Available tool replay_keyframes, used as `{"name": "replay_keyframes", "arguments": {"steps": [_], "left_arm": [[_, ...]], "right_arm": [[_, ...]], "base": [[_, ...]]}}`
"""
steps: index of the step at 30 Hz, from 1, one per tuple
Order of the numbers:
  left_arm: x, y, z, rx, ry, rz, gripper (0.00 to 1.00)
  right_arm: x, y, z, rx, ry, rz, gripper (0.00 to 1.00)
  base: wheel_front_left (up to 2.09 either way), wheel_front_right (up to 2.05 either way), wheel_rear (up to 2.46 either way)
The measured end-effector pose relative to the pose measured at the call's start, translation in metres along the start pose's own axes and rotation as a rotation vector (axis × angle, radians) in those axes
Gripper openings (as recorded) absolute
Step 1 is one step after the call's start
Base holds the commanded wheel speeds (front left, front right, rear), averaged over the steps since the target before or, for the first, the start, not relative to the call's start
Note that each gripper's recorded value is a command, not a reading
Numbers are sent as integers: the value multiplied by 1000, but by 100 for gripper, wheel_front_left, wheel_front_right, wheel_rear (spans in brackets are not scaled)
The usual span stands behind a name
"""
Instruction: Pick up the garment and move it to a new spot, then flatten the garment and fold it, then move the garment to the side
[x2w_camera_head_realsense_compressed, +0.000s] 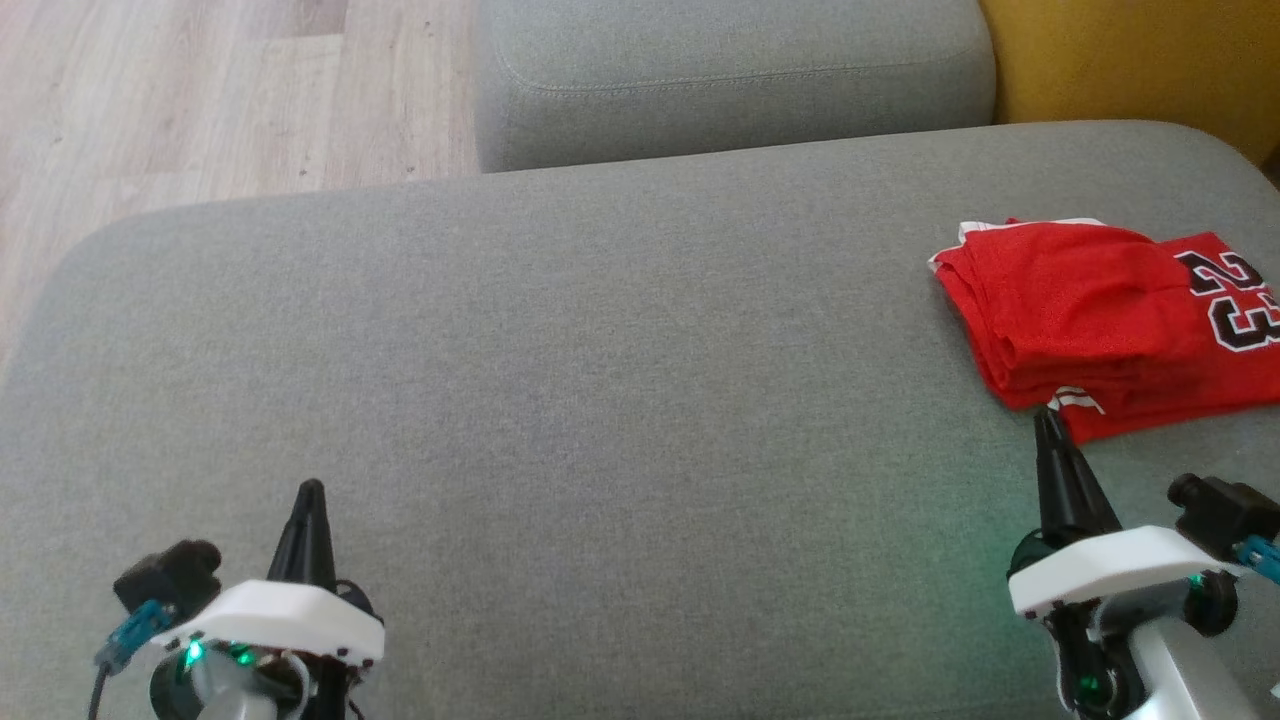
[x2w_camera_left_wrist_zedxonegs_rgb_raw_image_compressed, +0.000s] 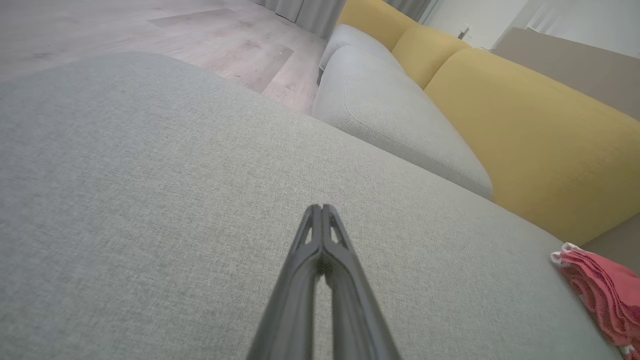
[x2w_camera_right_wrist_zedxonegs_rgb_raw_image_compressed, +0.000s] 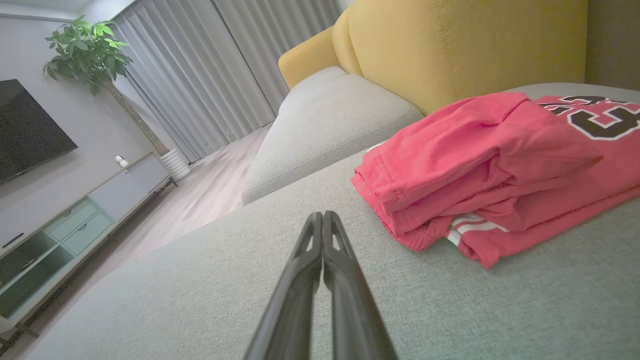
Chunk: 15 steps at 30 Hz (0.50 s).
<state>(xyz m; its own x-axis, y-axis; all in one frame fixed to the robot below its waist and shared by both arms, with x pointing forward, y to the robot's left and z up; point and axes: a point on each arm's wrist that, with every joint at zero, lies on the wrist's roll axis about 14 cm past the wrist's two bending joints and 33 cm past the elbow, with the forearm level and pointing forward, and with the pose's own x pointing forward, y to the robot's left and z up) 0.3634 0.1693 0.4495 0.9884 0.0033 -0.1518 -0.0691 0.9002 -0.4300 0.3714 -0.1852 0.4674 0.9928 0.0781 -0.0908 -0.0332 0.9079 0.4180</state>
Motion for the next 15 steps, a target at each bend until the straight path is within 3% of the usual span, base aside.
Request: {"name": "replay_keyframes", "arguments": {"steps": [15], "left_arm": [[1,4,-1,-158,21,20,0]], "right_arm": [[3,-1,2,169,-5,-29,0]], "base": [[0,0,0]]}}
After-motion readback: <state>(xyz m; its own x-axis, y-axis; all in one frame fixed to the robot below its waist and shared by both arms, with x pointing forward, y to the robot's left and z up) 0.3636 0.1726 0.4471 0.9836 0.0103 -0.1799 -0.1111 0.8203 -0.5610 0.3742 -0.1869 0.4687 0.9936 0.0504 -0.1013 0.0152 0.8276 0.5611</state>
